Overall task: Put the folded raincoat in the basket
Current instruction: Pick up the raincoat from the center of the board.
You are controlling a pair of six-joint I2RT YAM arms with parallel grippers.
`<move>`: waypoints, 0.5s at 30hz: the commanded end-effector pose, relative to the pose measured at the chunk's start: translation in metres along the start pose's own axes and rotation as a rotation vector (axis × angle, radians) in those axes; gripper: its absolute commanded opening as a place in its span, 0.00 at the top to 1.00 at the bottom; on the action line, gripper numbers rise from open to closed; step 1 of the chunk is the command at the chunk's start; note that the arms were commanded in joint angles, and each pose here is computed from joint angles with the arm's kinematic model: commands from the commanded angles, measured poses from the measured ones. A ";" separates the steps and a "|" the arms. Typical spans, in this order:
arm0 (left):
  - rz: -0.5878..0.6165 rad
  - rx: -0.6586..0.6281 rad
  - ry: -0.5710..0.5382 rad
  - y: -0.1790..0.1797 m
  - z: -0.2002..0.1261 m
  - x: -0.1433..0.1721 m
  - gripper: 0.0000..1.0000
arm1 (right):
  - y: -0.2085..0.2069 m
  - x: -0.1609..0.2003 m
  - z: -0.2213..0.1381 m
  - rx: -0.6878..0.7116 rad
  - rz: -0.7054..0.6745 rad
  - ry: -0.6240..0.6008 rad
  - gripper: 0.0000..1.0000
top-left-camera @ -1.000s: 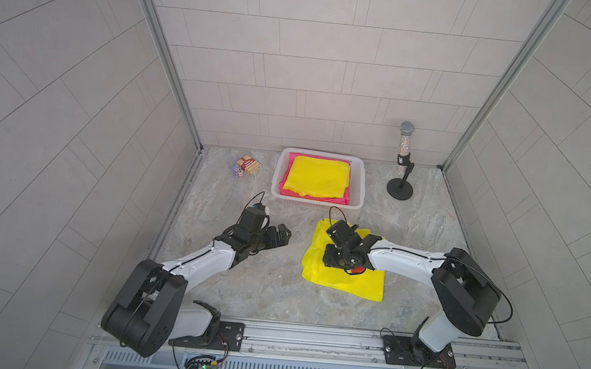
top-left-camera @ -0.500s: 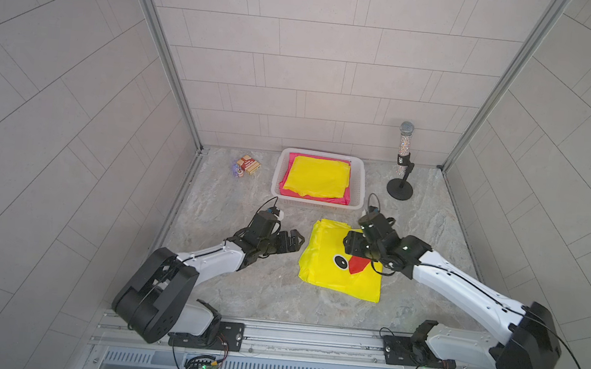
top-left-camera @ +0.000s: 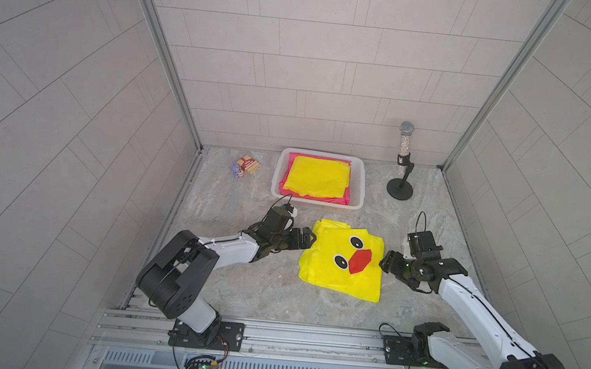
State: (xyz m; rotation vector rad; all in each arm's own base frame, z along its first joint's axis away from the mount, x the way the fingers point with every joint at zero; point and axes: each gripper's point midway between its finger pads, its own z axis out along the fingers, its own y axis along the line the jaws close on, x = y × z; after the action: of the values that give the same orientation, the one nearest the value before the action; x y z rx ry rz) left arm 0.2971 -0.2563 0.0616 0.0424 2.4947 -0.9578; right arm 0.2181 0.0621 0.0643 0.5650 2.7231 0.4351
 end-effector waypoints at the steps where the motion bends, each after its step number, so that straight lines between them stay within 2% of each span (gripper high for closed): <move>1: 0.042 -0.010 0.014 -0.004 0.006 0.002 0.00 | -0.001 0.005 0.010 -0.017 -0.012 0.027 0.26; 5: 0.047 -0.031 0.041 0.002 0.013 0.008 0.00 | -0.001 0.009 0.021 -0.030 -0.018 0.056 0.26; 8: 0.053 -0.025 0.057 0.000 0.018 0.011 0.00 | -0.006 0.010 0.026 -0.010 -0.025 0.053 0.26; 15: 0.064 -0.019 0.092 -0.001 0.028 0.022 0.00 | -0.002 0.011 0.034 -0.058 -0.014 0.039 0.26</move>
State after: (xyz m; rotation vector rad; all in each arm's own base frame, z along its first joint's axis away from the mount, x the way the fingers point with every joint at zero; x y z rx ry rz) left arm 0.2931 -0.2746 0.0431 0.1308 2.5405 -0.9379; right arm 0.2151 0.0711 0.0294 0.5386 2.7682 0.5024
